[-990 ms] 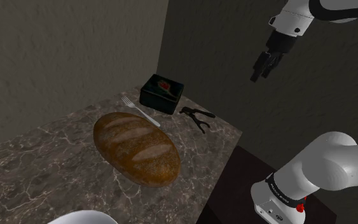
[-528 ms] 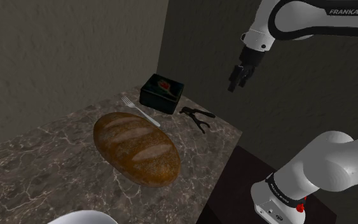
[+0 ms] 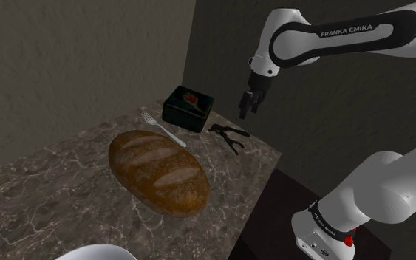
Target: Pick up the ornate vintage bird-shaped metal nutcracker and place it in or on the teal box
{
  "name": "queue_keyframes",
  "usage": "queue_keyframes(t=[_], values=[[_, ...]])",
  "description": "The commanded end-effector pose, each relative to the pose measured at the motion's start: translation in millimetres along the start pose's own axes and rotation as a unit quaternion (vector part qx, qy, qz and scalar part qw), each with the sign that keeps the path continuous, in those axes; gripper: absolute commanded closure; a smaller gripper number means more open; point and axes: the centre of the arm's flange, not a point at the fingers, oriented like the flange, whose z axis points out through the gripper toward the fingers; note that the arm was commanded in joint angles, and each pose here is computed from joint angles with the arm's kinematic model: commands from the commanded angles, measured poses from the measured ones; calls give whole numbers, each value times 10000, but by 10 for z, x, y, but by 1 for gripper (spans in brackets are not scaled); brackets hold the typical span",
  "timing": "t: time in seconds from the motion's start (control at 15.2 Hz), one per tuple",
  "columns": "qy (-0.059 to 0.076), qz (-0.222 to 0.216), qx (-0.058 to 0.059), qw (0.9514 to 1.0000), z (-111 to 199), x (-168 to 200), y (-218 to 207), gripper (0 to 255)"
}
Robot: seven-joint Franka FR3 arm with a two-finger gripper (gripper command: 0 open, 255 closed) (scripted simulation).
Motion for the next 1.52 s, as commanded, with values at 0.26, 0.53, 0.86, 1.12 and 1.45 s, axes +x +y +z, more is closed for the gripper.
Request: queue_keyframes(t=[0.26, 0.53, 0.86, 1.12, 1.45], values=[[-162, -276, 116, 9994, 553, 457, -205, 0], [-162, -276, 116, 9994, 765, 450, -209, 0], [-162, -276, 116, 9994, 953, 444, -214, 0], [-162, -276, 116, 9994, 953, 444, -214, 0], [-162, -276, 116, 9994, 953, 444, -214, 255]])
